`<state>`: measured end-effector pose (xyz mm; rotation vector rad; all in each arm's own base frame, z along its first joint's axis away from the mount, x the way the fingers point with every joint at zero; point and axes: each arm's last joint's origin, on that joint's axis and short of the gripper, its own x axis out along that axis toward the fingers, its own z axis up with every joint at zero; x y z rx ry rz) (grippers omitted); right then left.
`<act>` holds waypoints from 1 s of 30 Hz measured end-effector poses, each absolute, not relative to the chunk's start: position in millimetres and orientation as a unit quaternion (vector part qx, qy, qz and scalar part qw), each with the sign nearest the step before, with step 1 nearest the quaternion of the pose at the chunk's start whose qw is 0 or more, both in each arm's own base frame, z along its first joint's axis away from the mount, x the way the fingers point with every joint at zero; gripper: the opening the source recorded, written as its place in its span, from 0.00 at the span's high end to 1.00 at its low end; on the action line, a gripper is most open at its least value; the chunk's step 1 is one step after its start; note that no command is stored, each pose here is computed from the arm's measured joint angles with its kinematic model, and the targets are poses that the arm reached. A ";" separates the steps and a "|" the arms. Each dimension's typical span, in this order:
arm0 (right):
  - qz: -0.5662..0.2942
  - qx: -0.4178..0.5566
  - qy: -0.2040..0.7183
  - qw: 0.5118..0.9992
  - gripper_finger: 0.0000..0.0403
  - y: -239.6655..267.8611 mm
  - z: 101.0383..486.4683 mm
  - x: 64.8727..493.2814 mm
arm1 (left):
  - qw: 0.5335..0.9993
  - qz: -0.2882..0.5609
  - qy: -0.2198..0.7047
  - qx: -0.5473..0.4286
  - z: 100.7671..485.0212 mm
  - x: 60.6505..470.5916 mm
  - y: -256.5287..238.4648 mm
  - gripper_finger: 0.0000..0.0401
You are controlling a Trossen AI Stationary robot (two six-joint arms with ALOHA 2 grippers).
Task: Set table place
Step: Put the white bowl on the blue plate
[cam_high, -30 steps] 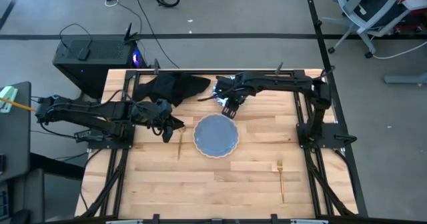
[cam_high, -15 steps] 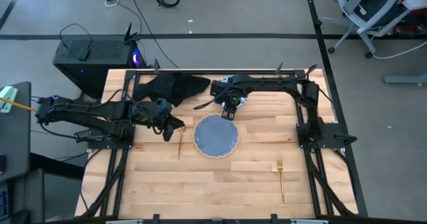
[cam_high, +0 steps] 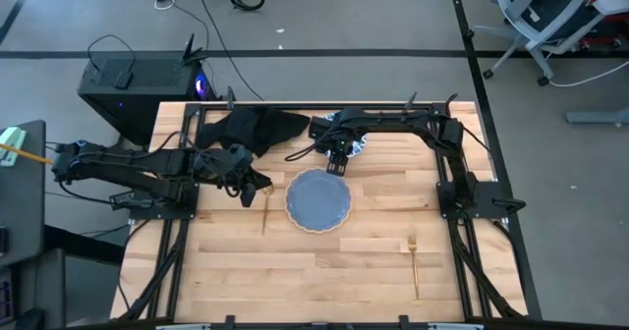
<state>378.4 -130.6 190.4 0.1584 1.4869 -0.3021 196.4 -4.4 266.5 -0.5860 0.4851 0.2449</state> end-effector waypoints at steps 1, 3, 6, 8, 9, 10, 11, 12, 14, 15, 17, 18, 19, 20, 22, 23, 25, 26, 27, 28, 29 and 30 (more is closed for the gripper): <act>-0.134 0.073 0.673 0.724 0.64 -130.7 190.5 378.6 | 0.921 0.119 0.236 -0.285 266.6 196.5 -4.4 0.82; -0.130 0.071 0.674 0.724 0.64 -132.1 189.5 378.4 | 0.921 0.121 0.235 -0.286 266.6 196.5 -3.7 0.82; -0.128 0.070 0.676 0.722 0.64 -133.8 187.2 378.5 | 0.920 0.125 0.232 -0.289 266.9 196.7 -2.2 0.82; -0.128 0.073 0.679 0.719 0.63 -136.0 182.8 379.0 | 0.920 0.127 0.230 -0.290 267.0 196.8 -1.0 0.83; -0.127 0.072 0.681 0.717 0.63 -136.3 180.4 379.4 | 0.920 0.129 0.230 -0.290 266.9 196.7 -0.4 0.83; -0.126 0.072 0.683 0.716 0.63 -136.5 178.0 379.8 | 0.920 0.130 0.230 -0.290 266.9 196.8 0.1 0.83; -0.125 0.072 0.685 0.714 0.63 -136.9 175.9 380.1 | 0.920 0.131 0.229 -0.291 267.1 196.8 0.6 0.83; -0.124 0.072 0.687 0.712 0.63 -137.9 174.1 380.2 | 0.920 0.132 0.229 -0.291 267.0 196.8 1.1 0.83; -0.120 0.070 0.691 0.709 0.63 -139.1 169.8 380.7 | 0.919 0.135 0.228 -0.291 266.9 196.8 2.0 0.83; -0.119 0.068 0.692 0.708 0.64 -139.3 169.0 380.6 | 0.919 0.135 0.228 -0.291 266.9 196.8 2.0 0.82; -0.120 0.067 0.686 0.714 0.65 -139.8 169.7 381.9 | 0.919 0.134 0.228 -0.292 267.1 196.8 2.0 0.82; -0.122 0.066 0.680 0.720 0.67 -140.2 171.1 383.1 | 0.919 0.134 0.228 -0.291 267.1 196.8 2.0 0.82; -0.123 0.065 0.676 0.724 0.69 -140.2 172.4 383.6 | 0.919 0.135 0.228 -0.292 267.0 196.8 2.0 0.81; -0.124 0.064 0.672 0.727 0.71 -140.4 173.9 384.0 | 0.919 0.135 0.228 -0.292 267.1 196.8 2.0 0.81; -0.129 0.062 0.662 0.736 0.77 -140.9 177.5 385.1 | 0.919 0.134 0.228 -0.293 267.0 196.8 2.0 0.81; -0.130 0.061 0.660 0.737 0.81 -141.0 178.5 385.2 | 0.919 0.134 0.227 -0.293 267.1 196.8 2.0 0.82; -0.132 0.059 0.659 0.738 0.89 -141.4 178.6 385.4 | 0.919 0.134 0.227 -0.293 267.1 196.8 2.0 0.82; -0.132 0.059 0.660 0.737 0.93 -141.4 178.6 385.2 | 0.919 0.134 0.227 -0.293 267.1 196.8 2.0 0.82; -0.133 0.058 0.660 0.737 0.96 -141.3 178.6 385.3 | 0.919 0.134 0.227 -0.293 267.2 196.9 2.0 0.83; -0.136 0.055 0.660 0.737 0.97 -141.5 178.7 385.3 | 0.919 0.134 0.227 -0.293 267.0 196.8 2.0 0.83; -0.138 0.052 0.660 0.736 0.98 -141.1 178.7 385.5 | 0.919 0.134 0.227 -0.293 267.1 196.8 2.0 0.83; -0.143 0.047 0.661 0.735 0.97 -140.7 178.7 385.6 | 0.919 0.134 0.227 -0.293 267.0 196.8 2.0 0.83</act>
